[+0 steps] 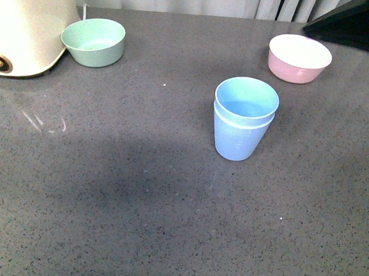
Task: Stack blue cups with both arms
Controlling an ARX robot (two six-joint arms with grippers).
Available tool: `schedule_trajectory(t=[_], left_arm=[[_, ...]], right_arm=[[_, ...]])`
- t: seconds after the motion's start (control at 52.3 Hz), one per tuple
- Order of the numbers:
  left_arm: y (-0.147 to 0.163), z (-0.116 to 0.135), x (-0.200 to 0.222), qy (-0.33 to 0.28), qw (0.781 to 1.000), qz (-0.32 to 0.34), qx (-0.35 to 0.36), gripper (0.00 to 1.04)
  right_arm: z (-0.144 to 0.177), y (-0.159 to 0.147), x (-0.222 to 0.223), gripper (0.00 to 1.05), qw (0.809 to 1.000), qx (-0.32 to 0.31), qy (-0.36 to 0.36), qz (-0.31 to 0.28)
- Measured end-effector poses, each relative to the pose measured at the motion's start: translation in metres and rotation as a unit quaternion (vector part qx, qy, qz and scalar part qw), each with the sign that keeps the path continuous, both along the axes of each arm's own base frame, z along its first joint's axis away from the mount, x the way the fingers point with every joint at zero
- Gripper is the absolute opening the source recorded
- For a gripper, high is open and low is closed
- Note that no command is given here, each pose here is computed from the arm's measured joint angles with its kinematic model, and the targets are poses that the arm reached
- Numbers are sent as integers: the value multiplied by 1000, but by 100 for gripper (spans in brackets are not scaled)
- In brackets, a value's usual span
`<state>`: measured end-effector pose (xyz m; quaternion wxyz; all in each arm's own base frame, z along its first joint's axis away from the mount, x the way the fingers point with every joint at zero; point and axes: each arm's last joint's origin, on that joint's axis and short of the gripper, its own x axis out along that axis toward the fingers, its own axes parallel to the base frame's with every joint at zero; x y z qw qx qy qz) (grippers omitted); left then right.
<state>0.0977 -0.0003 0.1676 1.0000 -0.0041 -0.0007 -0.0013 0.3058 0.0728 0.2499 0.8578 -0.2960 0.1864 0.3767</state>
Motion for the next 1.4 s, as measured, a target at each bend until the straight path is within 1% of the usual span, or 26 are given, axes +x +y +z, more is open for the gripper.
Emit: schedule_trajectory(t=[0.077, 0.134, 0.172, 0.21, 0.287, 0.306, 0.344, 0.383, 0.44, 0.478, 0.516, 0.555, 0.612, 0.65, 0.708, 0.842, 1.033, 1.396], left_arm=[[0, 0, 0, 0, 1000, 0, 0, 96], [0, 0, 0, 0, 1000, 0, 0, 96], [0, 0, 0, 0, 1000, 0, 0, 96], [0, 0, 0, 0, 1000, 0, 0, 96], [0, 0, 0, 0, 1000, 0, 0, 96], [0, 0, 0, 0, 1000, 0, 0, 96], [0, 0, 0, 0, 1000, 0, 0, 96], [0, 0, 0, 0, 1000, 0, 0, 96], [0, 0, 0, 0, 1000, 0, 0, 96], [0, 0, 0, 0, 1000, 0, 0, 96], [0, 0, 0, 0, 1000, 0, 0, 96], [0, 0, 0, 0, 1000, 0, 0, 96], [0, 0, 0, 0, 1000, 0, 0, 96], [0, 0, 0, 0, 1000, 0, 0, 96], [0, 0, 0, 0, 1000, 0, 0, 96], [0, 0, 0, 0, 1000, 0, 0, 96], [0, 0, 0, 0, 1000, 0, 0, 96], [0, 0, 0, 0, 1000, 0, 0, 96]], right_arm=[[7, -18, -11, 96, 999, 15, -25, -42], [10, -40, -27, 96, 994, 39, -42, -92], [10, -55, -40, 96, 988, 66, -43, -130], [11, -68, -53, 96, 980, 94, -47, -169], [12, -85, -74, 96, 962, 136, -59, -228], [12, -90, -81, 96, 955, 154, -58, -248], [11, -93, -88, 96, 947, 172, -56, -267], [9, -93, -89, 92, 933, 185, -80, -297], [3, -92, -94, 82, 900, 219, -145, -349], [-4, -91, -99, 75, 882, 239, -174, -367], [-11, -89, -106, 66, 870, 261, -189, -373], [-18, -88, -112, 57, 865, 273, -192, -375], [-25, -85, -120, 45, 862, 281, -192, -375], [-31, -82, -125, 36, 857, 283, -192, -385], [-39, -75, -132, 22, 860, 286, -185, -381], [-48, -73, -142, 1, 860, 289, -186, -377], [-61, -73, -157, 2, 860, 290, -185, -377], [-73, -73, -176, 2, 860, 290, -185, -377]])
